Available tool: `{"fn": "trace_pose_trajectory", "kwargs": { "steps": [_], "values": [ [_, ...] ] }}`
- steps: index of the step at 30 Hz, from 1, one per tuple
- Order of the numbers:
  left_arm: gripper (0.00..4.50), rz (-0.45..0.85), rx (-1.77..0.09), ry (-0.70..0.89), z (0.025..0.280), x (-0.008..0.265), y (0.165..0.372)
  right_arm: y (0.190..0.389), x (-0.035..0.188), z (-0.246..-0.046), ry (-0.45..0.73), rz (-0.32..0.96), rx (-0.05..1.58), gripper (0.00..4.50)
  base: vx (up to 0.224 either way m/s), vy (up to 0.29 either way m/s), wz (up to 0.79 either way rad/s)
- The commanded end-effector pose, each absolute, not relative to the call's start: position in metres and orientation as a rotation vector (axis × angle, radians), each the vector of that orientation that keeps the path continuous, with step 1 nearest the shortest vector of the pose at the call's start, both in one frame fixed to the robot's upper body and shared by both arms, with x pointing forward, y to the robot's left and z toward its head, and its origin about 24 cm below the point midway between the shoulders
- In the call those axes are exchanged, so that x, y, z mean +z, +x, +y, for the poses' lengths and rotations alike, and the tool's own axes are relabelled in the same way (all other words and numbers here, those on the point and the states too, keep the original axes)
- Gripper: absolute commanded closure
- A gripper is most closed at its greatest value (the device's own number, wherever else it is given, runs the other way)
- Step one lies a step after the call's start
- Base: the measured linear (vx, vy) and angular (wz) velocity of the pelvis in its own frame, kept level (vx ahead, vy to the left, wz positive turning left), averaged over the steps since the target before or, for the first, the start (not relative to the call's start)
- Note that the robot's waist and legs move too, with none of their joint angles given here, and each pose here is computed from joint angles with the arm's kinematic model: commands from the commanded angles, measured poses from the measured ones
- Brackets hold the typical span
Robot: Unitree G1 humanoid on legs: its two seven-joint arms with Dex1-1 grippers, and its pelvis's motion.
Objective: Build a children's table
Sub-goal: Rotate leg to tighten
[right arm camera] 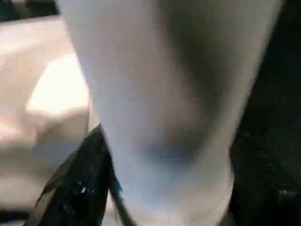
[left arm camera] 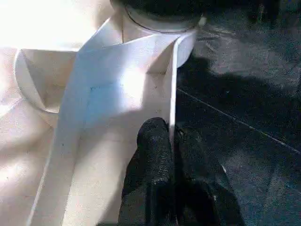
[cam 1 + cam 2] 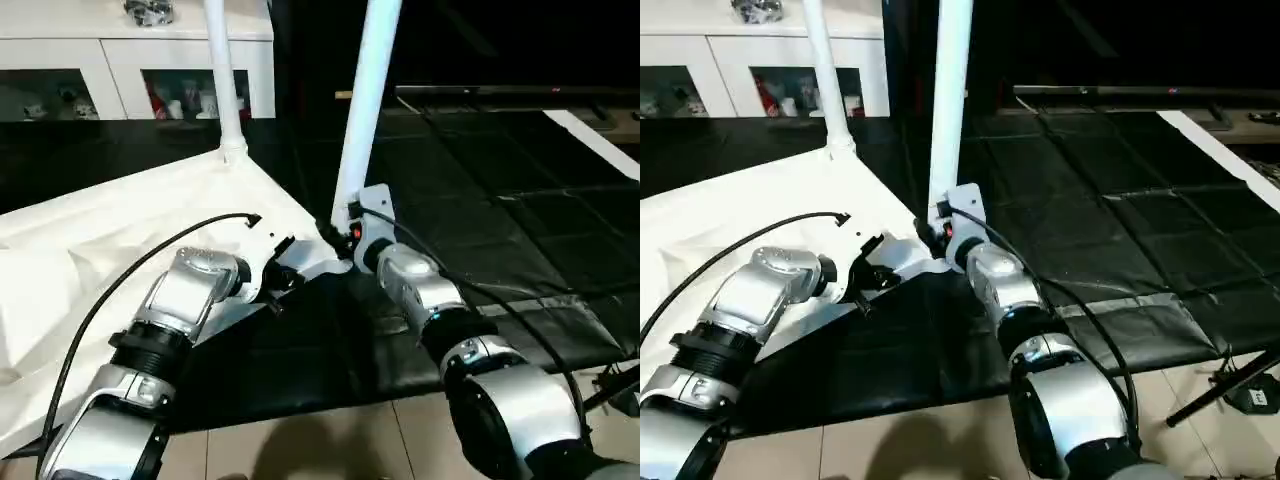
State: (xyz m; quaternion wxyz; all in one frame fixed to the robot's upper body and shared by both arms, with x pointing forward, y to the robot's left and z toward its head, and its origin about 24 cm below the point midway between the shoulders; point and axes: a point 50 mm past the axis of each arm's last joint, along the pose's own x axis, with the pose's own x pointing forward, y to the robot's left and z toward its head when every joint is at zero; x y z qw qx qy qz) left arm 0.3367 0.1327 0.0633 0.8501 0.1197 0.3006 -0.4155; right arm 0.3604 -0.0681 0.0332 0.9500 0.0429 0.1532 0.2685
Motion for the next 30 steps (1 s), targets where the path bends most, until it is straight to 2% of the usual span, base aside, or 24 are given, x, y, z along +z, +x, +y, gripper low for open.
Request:
{"fn": "trace_pose_trajectory", "kwargs": {
  "steps": [1, 4, 5, 8, 12, 15, 19, 21, 29, 30],
  "values": [
    [4.50, 0.467, -0.896, 0.312, 0.129, 0.099, 0.352, 0.348, 0.012, -0.080, 0.101, 0.383, 0.576, 1.02, 0.000, 0.000, 0.00],
    [4.50, 0.468, -0.919, 0.336, 0.130, 0.097, 0.353, 0.343, 0.011, -0.086, 0.094, 0.344, 0.652, 0.81, 0.000, 0.000, 0.00],
    [4.50, 0.470, -0.925, 0.340, 0.131, 0.096, 0.353, 0.342, 0.011, -0.088, 0.095, 0.335, 0.667, 0.58, 0.000, 0.000, 0.00],
    [4.50, 0.472, -0.956, 0.356, 0.132, 0.094, 0.353, 0.336, 0.011, -0.096, 0.085, 0.312, 0.718, 0.42, 0.000, 0.000, 0.00],
    [4.50, 0.498, -1.056, 0.411, 0.136, 0.087, 0.348, 0.330, 0.020, -0.112, 0.090, 0.242, 0.800, 0.04, 0.000, 0.000, 0.00],
    [4.50, 0.516, -1.145, 0.453, 0.138, 0.081, 0.344, 0.327, 0.028, -0.126, 0.083, 0.197, 0.845, 0.01, 0.000, 0.000, 0.00],
    [4.50, 0.524, -1.281, 0.503, 0.138, 0.075, 0.335, 0.322, 0.036, -0.139, -0.044, 0.179, 0.962, 0.01, 0.000, 0.000, 0.00],
    [4.50, 0.526, -1.383, 0.543, 0.138, 0.069, 0.329, 0.319, 0.043, -0.146, -0.155, 0.182, 1.061, 0.01, 0.000, 0.000, 0.00],
    [4.50, 0.535, -1.490, 0.590, 0.136, 0.064, 0.323, 0.311, 0.049, -0.140, -0.200, 0.207, 1.248, 0.01, 0.000, 0.000, 0.00],
    [4.50, 0.539, -1.520, 0.610, 0.137, 0.064, 0.321, 0.310, 0.049, -0.138, -0.200, 0.215, 1.287, 0.19, 0.000, 0.000, 0.00]
  ]
}}
